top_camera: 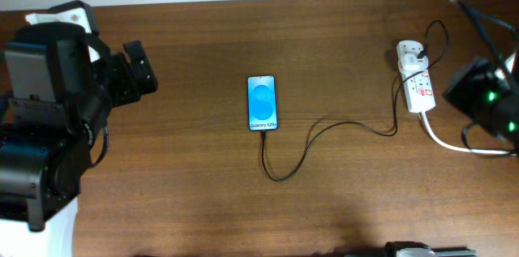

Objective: Plug charger to phone and switch on socket

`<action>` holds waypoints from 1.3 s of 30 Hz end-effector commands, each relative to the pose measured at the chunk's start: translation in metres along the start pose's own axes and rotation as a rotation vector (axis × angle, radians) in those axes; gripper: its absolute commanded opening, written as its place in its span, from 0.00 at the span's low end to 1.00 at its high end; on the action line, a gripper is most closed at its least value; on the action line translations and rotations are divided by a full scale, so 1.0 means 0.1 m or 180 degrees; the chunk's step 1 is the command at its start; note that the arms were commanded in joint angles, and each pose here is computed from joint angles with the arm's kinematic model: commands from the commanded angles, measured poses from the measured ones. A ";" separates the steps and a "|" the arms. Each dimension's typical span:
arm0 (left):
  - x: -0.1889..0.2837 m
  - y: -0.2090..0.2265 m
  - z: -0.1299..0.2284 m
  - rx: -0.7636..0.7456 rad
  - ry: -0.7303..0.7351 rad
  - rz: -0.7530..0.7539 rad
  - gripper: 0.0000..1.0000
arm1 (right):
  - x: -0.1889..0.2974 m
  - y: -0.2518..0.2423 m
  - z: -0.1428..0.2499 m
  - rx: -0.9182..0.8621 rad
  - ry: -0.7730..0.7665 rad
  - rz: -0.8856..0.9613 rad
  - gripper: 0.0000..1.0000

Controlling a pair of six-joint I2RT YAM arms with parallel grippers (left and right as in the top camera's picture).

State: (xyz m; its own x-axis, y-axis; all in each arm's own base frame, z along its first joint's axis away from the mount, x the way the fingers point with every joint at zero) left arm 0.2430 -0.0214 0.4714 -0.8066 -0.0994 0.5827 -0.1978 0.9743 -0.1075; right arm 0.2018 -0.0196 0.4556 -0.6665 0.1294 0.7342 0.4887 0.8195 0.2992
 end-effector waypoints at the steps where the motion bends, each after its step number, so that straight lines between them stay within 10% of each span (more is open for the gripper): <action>1: 0.25 0.07 -0.02 -0.0088 -0.0223 0.0030 0.99 | 0.20 -0.08 0.12 0.0029 -0.0054 -0.0023 0.13; 4: 1.03 0.28 -0.01 -0.0006 -0.0998 0.0233 0.99 | 0.38 -0.16 0.21 0.0016 -0.0146 -0.0084 0.13; 9: 2.07 0.71 0.46 0.0214 -0.1794 0.0455 0.99 | 0.54 -0.29 0.38 0.0026 -0.0077 -0.0041 0.99; 16: 2.65 1.13 1.31 0.0069 -0.2014 0.0446 0.99 | 0.86 -0.36 0.58 0.0287 -0.0226 -0.0440 0.98; 30: 3.16 1.35 2.78 0.0150 -0.2505 0.0434 0.99 | 2.20 -1.54 2.07 0.0624 -0.2216 -0.1072 0.98; 39: 3.17 1.19 3.03 0.0134 -0.2497 0.0348 0.99 | 2.34 -1.83 2.61 0.0856 -0.2678 -0.1438 0.98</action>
State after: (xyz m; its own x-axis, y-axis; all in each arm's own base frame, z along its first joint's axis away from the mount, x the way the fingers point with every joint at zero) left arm -0.2066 0.0066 0.3999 -0.9738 -0.1441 -0.1757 -0.1105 0.9759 -0.1881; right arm -0.1818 0.0061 0.4222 -0.9930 0.0692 -0.0961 0.0435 0.9681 0.2468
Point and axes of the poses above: each gripper's point midway between its finger pads, its own x axis back along the fingers, its own y axis along the line the jaws close on, z = x × y, the point moved 8 cm from there along x, back along the fingers, and after that the axes turned 1 degree about x, right-handed, at the moved point
